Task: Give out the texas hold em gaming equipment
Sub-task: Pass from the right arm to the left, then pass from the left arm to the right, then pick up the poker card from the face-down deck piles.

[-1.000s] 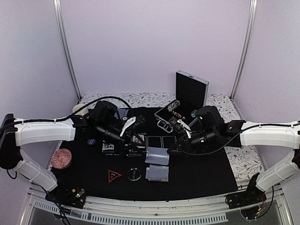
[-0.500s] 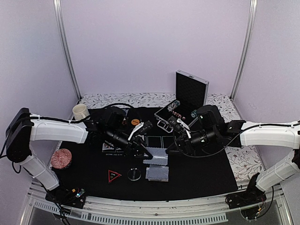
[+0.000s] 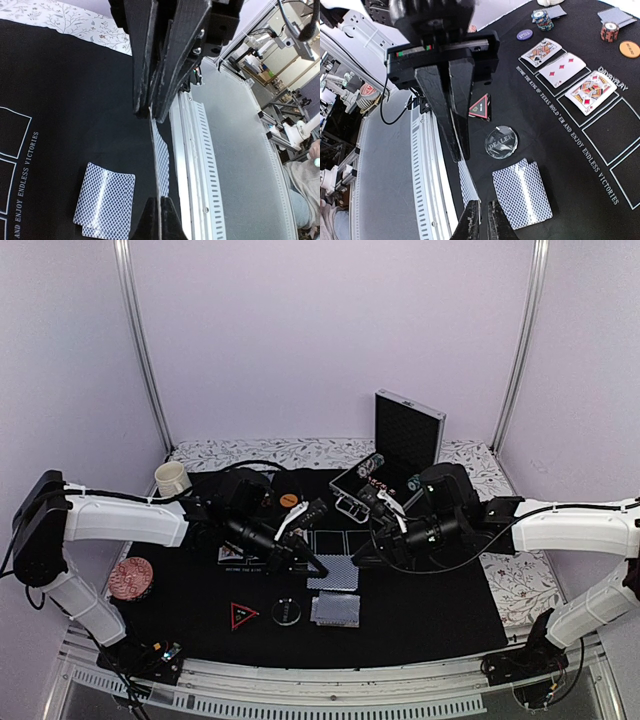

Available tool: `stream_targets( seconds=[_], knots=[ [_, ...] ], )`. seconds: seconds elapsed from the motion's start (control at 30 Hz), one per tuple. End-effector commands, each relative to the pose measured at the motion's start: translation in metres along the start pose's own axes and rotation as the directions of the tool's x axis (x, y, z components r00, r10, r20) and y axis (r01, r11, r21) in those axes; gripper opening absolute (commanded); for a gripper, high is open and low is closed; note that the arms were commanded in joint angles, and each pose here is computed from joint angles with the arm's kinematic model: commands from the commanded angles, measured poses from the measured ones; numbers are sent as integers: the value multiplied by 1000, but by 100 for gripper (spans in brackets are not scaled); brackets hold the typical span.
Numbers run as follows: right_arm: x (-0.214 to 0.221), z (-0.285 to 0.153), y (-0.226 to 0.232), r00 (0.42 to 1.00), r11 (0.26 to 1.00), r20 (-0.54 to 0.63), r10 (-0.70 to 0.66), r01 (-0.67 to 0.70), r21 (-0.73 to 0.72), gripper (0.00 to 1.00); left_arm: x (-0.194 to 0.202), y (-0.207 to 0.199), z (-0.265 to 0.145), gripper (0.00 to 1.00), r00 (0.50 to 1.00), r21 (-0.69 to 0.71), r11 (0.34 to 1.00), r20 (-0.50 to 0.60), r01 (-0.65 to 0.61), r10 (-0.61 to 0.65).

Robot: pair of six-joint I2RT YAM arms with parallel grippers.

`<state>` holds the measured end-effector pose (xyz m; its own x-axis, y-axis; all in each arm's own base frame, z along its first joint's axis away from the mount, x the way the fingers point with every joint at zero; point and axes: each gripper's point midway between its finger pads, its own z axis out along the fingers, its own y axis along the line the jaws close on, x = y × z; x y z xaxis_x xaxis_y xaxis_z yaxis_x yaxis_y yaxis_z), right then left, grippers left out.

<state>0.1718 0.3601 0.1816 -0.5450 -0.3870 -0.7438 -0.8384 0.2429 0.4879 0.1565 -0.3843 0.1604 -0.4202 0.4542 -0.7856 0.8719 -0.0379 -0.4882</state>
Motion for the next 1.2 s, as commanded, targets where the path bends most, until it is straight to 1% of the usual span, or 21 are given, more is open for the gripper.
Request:
stream_targets(
  seconds=[0.0,0.1,0.23,0.27,0.3,0.37,0.4,0.53,0.57,0.6,0.7,0.77,0.87,1.17],
  knots=[
    [-8,3,1,999,1000,44,6,-5,-29,16,-2,-5,0,0,1000,-9,1000,9,-29,29],
    [-4,9,-2,999,999,36,29,-28,-41,24,-3,-3,0,0,1000,-18,999,12,-27,27],
    [-1,13,-4,999,998,33,41,-40,-45,28,-6,-3,-2,0,999,-31,999,25,-38,39],
    [-1,14,-4,999,998,33,42,-41,-45,28,-6,-3,-2,0,999,-31,999,26,-40,41],
    [-1,14,-4,999,998,30,43,-42,-48,24,-6,-4,-2,0,999,-31,999,29,-44,44],
    [0,14,-2,999,997,26,43,-42,-58,7,-6,-3,-2,0,999,-32,999,29,-43,43],
    [0,13,0,999,997,25,38,-36,-64,4,-5,-3,-2,0,999,-32,999,27,-40,40],
    [1,5,4,999,998,39,16,-13,-68,2,-3,-6,-2,0,999,-18,999,23,-39,39],
    [1,2,6,999,998,45,8,-5,-69,2,-3,-7,-3,7,999,-15,999,22,-41,41],
    [-1,-2,8,999,997,52,-3,7,-72,2,-2,-8,-4,18,999,-14,999,20,-43,43],
    [-8,-12,15,997,996,78,-27,33,-85,2,-1,-8,-8,38,998,-25,998,25,-55,56],
    [-11,-16,19,995,994,87,-38,46,-97,2,-1,-9,-11,43,997,-30,998,35,-60,61],
    [-14,-20,22,994,993,99,-47,56,-100,2,0,-9,-17,44,996,-42,997,57,-60,62],
    [-16,-23,23,993,993,104,-52,63,-103,2,-7,-7,-33,38,990,-85,994,119,-65,75]
  ],
)
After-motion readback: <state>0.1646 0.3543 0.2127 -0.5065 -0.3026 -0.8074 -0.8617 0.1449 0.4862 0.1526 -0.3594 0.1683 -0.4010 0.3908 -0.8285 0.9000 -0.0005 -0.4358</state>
